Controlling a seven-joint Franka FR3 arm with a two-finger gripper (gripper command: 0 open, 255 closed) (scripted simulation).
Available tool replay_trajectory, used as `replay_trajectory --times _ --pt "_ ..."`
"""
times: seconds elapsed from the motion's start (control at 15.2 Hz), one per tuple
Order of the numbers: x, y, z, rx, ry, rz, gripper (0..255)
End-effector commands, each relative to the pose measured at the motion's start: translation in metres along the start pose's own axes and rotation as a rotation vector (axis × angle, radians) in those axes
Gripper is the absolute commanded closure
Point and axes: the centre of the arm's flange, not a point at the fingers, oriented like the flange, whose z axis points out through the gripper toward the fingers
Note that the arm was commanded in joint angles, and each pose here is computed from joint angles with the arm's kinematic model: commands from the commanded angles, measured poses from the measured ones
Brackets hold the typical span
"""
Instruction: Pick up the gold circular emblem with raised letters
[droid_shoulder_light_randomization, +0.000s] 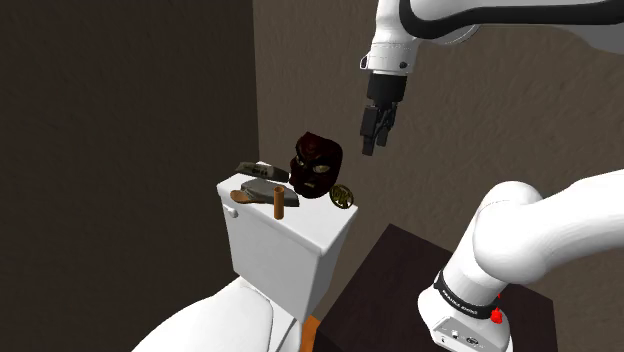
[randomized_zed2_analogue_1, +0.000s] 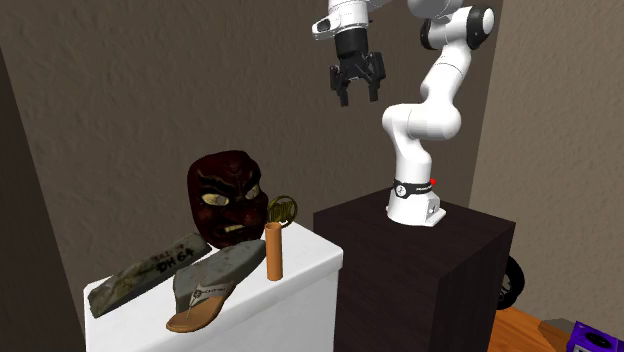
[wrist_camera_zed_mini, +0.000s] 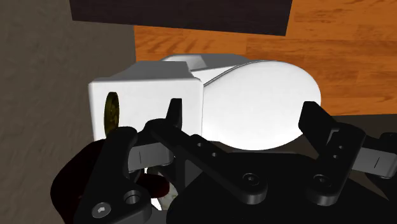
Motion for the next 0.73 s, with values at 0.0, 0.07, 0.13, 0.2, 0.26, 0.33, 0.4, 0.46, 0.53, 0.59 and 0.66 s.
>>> replay_trajectory --times 0.0,0.07,0.13,0.2,0.26,0.33,0.4,0.46,0.53,0.59,0.66 --pt "0.0 0.0 0.0 0.0 0.0 0.0 0" --pt "0.006 0.006 0.01 -0.006 -0.003 0.003 0" --pt "0.013 0.012 0.019 -0.012 -0.006 0.007 0" --pt "0.019 0.018 0.028 -0.017 -0.009 0.01 0" --pt "0.025 0.025 0.038 -0.023 -0.012 0.013 0" --pt "0.032 0.031 0.047 -0.029 -0.015 0.017 0" --pt "0.038 0.037 0.057 -0.035 -0.018 0.02 0" --pt "0.044 0.044 0.066 -0.04 -0.021 0.024 0" --pt "0.05 0.05 0.076 -0.046 -0.023 0.027 0" --pt "0.056 0.057 0.085 -0.052 -0.026 0.03 0" --pt "0.062 0.064 0.094 -0.058 -0.029 0.034 0"
